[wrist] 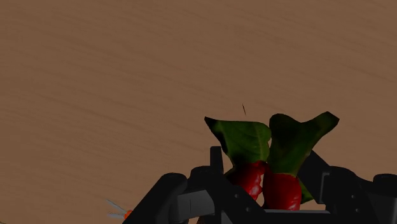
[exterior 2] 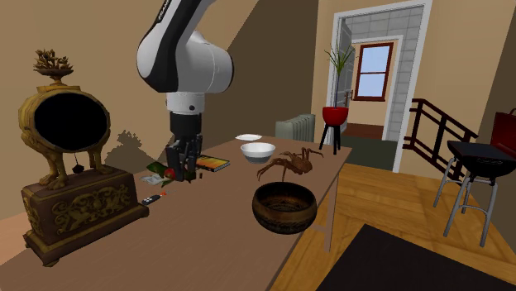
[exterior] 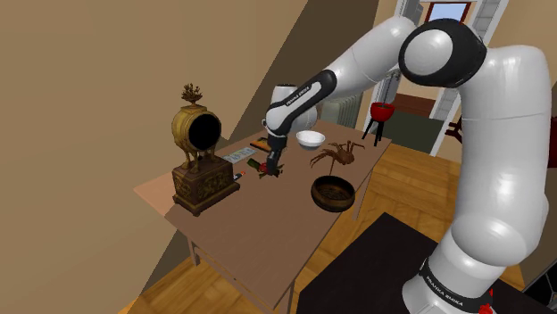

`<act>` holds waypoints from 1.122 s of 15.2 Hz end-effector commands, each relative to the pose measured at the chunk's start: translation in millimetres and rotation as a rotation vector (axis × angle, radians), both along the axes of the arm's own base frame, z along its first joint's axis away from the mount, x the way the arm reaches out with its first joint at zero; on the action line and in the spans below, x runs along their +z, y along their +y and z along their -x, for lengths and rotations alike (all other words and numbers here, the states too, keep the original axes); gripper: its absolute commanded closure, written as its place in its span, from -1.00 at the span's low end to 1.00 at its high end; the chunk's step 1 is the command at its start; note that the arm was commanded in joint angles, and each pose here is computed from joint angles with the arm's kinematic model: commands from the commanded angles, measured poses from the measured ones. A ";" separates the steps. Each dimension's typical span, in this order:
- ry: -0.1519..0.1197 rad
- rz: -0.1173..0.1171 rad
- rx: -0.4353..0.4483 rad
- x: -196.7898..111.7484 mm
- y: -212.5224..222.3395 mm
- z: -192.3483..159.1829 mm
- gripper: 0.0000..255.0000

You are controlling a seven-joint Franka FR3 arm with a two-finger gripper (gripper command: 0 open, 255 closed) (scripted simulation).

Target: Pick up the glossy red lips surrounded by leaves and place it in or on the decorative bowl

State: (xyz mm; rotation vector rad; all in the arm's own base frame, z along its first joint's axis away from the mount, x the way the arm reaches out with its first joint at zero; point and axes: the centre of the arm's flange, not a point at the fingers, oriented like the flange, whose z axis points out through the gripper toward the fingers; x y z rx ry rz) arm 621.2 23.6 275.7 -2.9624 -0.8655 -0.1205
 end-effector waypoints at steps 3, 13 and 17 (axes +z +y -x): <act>0.000 0.000 0.000 2.3 -35.8 27.7 1.00; 0.000 0.000 0.000 3.0 -137.8 111.5 1.00; 0.000 0.000 0.000 3.3 -178.6 145.0 1.00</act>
